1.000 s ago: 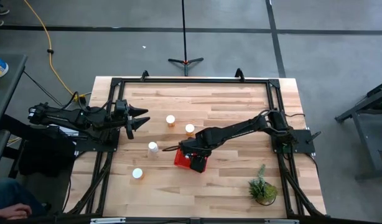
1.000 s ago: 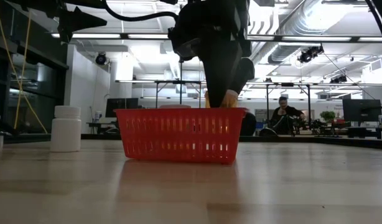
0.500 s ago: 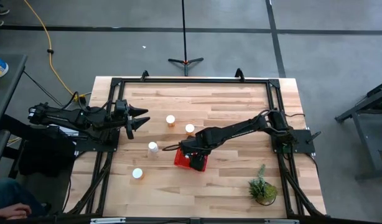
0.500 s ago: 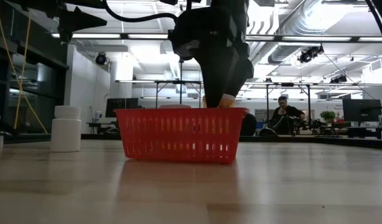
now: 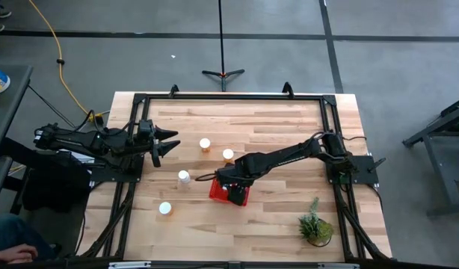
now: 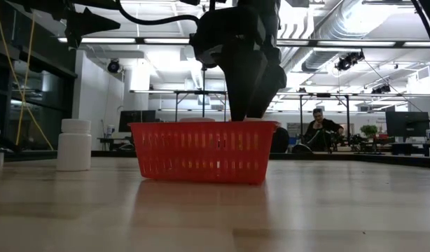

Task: Pick and place pill bottles into a basket
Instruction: Put the top right orange pill bottle into the red bin

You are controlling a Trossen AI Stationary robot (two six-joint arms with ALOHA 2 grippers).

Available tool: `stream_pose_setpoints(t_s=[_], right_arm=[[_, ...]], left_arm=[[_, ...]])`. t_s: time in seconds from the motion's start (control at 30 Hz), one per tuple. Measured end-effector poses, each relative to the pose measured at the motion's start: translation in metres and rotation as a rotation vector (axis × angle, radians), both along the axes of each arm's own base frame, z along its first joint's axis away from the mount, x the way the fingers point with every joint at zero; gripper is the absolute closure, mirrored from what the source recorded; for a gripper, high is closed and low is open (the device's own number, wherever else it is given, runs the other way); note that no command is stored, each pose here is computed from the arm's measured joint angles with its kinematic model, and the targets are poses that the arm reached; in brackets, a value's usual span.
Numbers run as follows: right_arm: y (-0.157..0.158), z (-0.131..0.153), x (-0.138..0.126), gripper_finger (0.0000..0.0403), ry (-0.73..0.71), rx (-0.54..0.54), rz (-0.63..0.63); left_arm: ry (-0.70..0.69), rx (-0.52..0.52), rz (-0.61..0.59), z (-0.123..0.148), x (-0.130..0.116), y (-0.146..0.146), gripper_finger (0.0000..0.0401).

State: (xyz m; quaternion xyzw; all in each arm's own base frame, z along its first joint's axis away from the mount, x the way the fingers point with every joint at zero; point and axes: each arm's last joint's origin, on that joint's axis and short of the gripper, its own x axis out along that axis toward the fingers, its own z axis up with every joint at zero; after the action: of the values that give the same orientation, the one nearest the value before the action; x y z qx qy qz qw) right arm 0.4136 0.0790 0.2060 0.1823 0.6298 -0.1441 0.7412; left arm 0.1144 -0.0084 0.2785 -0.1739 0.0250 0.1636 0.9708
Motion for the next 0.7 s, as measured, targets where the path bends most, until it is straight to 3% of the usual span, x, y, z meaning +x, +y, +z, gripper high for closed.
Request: stream_pose_setpoints(t_s=[0.2, 0.4, 0.57, 0.63, 0.7], right_arm=[[-0.003, 0.012, 0.005, 0.0144, -0.035, -0.016, -0.030], [-0.004, 0.075, 0.013, 0.0143, -0.243, -0.102, 0.005], [-0.001, 0.144, 0.018, 0.0143, -0.628, -0.119, 0.085], [0.004, 0.178, 0.016, 0.0143, -0.865, -0.158, 0.060], [0.013, 0.225, 0.008, 0.0143, -1.191, -0.183, -0.011]], left_arm=[[0.000, 0.000, 0.000, 0.000, 0.000, 0.000, 0.0162], [0.001, -0.004, -0.028, 0.000, 0.000, -0.001, 0.0162], [0.001, -0.004, -0.030, 0.000, 0.000, -0.001, 0.0162], [0.002, -0.003, -0.030, 0.000, 0.000, -0.001, 0.0162], [0.003, -0.004, -0.040, 0.000, 0.000, -0.001, 0.0162]])
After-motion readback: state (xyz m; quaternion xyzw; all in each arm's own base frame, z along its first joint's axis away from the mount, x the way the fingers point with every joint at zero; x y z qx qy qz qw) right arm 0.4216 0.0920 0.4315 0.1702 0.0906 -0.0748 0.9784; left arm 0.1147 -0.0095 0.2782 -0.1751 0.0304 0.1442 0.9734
